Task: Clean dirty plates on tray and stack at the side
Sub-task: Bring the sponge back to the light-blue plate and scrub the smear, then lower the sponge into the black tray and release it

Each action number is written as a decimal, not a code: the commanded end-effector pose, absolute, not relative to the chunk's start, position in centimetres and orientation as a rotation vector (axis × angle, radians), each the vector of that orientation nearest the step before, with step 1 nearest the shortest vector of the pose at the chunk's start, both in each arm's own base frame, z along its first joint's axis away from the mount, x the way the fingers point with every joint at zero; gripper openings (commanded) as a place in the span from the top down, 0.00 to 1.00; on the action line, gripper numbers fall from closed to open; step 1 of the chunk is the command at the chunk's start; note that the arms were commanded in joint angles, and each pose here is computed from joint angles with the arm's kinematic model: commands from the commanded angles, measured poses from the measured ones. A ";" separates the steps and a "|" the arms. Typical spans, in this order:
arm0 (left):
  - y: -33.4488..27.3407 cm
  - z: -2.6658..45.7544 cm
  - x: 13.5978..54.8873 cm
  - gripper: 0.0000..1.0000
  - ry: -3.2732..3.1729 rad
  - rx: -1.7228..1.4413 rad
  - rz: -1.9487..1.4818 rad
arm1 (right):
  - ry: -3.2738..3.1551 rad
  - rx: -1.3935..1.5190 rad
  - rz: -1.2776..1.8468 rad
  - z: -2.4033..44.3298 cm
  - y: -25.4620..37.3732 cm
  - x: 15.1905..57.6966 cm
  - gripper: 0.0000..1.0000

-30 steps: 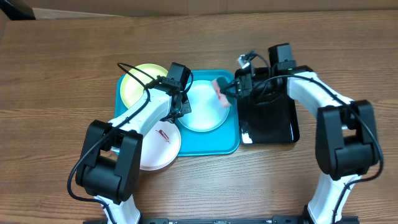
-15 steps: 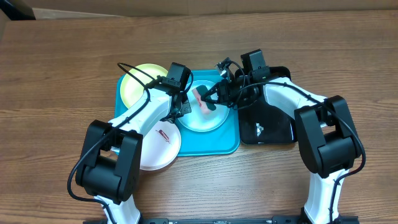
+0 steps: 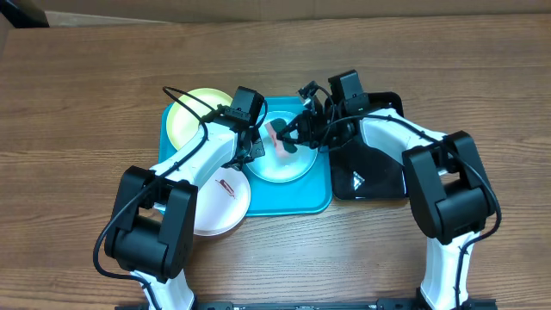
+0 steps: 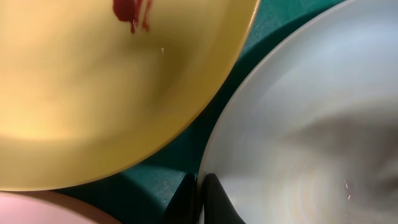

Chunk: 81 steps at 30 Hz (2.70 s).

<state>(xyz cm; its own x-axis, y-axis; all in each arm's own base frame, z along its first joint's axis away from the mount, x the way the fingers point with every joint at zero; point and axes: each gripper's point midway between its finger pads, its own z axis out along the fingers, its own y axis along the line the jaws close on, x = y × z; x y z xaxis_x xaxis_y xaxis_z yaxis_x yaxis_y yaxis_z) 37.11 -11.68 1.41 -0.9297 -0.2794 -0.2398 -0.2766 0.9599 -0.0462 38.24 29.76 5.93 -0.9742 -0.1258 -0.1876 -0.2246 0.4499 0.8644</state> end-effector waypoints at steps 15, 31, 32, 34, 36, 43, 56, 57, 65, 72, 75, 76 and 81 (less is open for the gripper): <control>-11.0 1.4 37.1 0.96 2.858 -0.404 0.019 | 2.739 -0.192 1.573 3.1 31.3 36.0 0.96; -11.0 1.4 37.1 0.96 2.858 -0.404 0.020 | 2.719 -0.172 1.487 2.3 29.8 37.1 0.96; -11.0 1.4 37.1 0.96 2.858 -0.404 0.020 | 2.713 -0.168 1.485 2.4 29.6 37.3 0.96; -11.0 1.4 37.1 0.96 2.858 -0.404 0.020 | 2.696 -0.153 1.480 2.9 29.0 37.9 0.96; -11.0 1.4 37.1 0.96 2.858 -0.404 0.019 | 2.670 -0.132 1.473 3.6 28.1 38.8 0.96; -11.0 1.5 37.1 0.96 2.857 -0.404 0.019 | 2.524 -0.240 1.610 8.2 28.0 40.0 0.96; -11.0 1.4 37.1 0.96 2.857 -0.404 0.019 | 2.379 -0.308 1.618 16.6 27.0 39.8 0.96; -11.0 1.4 37.1 0.96 2.858 -0.404 0.019 | 2.396 -0.265 1.565 16.6 26.1 40.2 0.96; -11.0 1.5 37.1 0.96 2.856 -0.404 0.018 | 2.618 -0.039 1.016 12.2 17.9 41.7 0.96; -11.1 1.5 37.2 0.96 2.854 -0.404 0.016 | 2.778 0.042 0.454 8.1 11.0 41.3 0.96; -11.1 1.5 37.2 0.96 2.853 -0.405 0.015 | 2.813 0.062 0.293 7.4 9.2 40.8 0.96; -11.1 1.5 37.2 0.96 2.853 -0.404 0.015 | 2.821 0.066 0.246 7.3 8.6 40.7 0.96; -11.1 1.5 37.2 0.96 2.853 -0.404 0.015 | 2.859 0.093 0.057 5.9 6.2 39.6 0.96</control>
